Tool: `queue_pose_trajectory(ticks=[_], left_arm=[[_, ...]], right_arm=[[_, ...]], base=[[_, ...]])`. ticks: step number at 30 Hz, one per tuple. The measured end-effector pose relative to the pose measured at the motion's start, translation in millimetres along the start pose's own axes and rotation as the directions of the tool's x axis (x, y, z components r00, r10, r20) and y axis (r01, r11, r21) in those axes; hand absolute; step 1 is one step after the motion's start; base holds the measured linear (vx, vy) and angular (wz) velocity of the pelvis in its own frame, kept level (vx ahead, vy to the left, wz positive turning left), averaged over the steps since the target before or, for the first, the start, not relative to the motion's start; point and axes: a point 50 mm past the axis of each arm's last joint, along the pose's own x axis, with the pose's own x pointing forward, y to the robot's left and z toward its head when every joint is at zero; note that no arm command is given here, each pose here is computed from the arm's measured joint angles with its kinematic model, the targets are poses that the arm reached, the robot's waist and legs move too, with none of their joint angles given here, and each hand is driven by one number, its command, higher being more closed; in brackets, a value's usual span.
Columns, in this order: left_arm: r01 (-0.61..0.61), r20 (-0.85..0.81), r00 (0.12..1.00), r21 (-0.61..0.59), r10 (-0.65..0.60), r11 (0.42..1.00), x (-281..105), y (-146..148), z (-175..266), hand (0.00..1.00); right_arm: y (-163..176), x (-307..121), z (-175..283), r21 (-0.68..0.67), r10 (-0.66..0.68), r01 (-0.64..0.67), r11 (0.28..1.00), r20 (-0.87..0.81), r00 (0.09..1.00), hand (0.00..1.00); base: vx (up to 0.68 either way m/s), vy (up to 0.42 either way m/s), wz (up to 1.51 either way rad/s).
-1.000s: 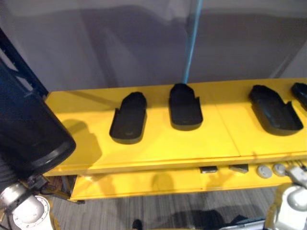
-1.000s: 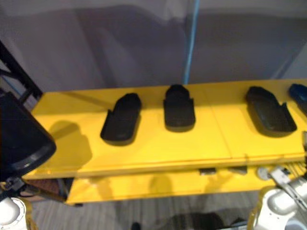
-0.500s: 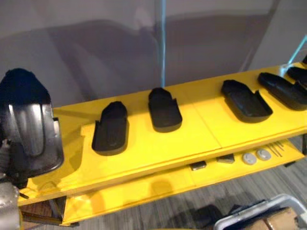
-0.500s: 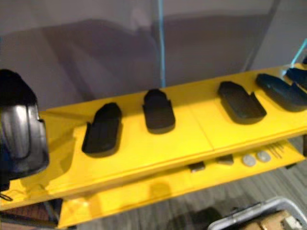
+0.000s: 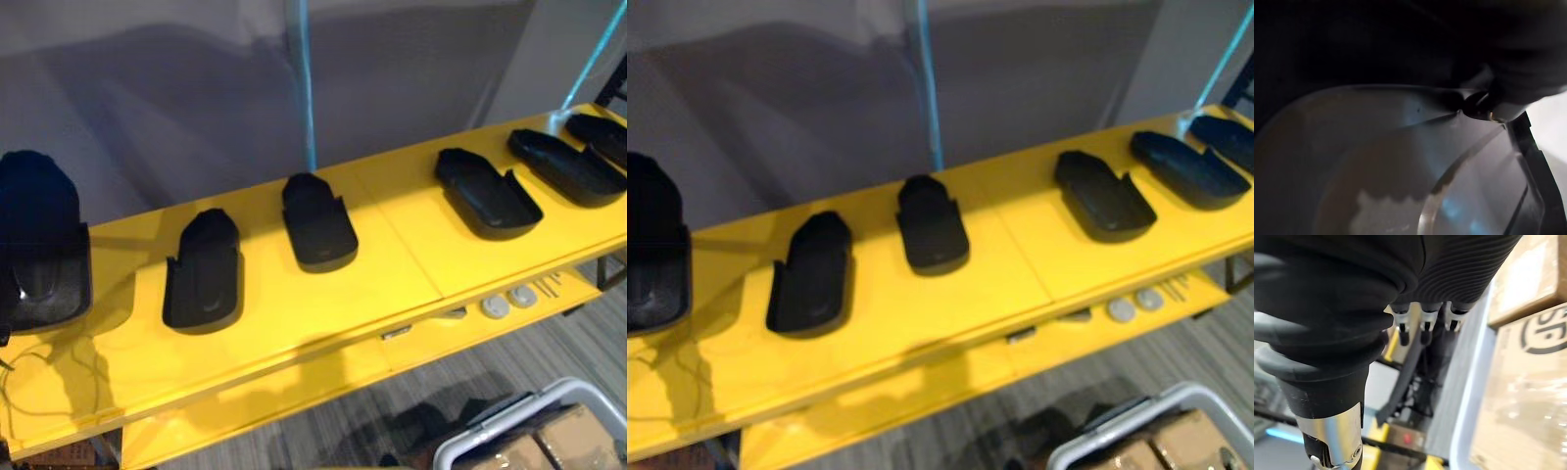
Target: Walk over and take plastic housings, then place them on the shelf
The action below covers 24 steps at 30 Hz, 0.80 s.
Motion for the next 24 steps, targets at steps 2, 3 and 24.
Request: queue_pose_trajectory(ticks=[2, 3, 24], left_arm=[[0.011, -0.041, 0.999, -0.005, -0.011, 1.0, 1, -2, -7, 1.0], [0.018, -0.059, 0.998, -0.006, -0.018, 1.0, 2, -3, -11, 1.0], [0.021, -0.083, 0.997, 0.184, -0.005, 0.983, 14, 4, 7, 1.0]], right_arm=[[4, -1, -5, -0.015, 0.031, -0.031, 0.999, -0.023, 0.999, 0.0], [5, -3, -10, -0.024, 0.039, -0.04, 0.999, -0.042, 0.998, 0.0], [46, -29, -61, 0.048, 0.426, -0.437, 0.898, -0.34, 0.838, 0.0]], base=[[-0.03, -0.016, -0.01], [0.0, 0.0, 0.0], [0.0, -0.001, 0.03]])
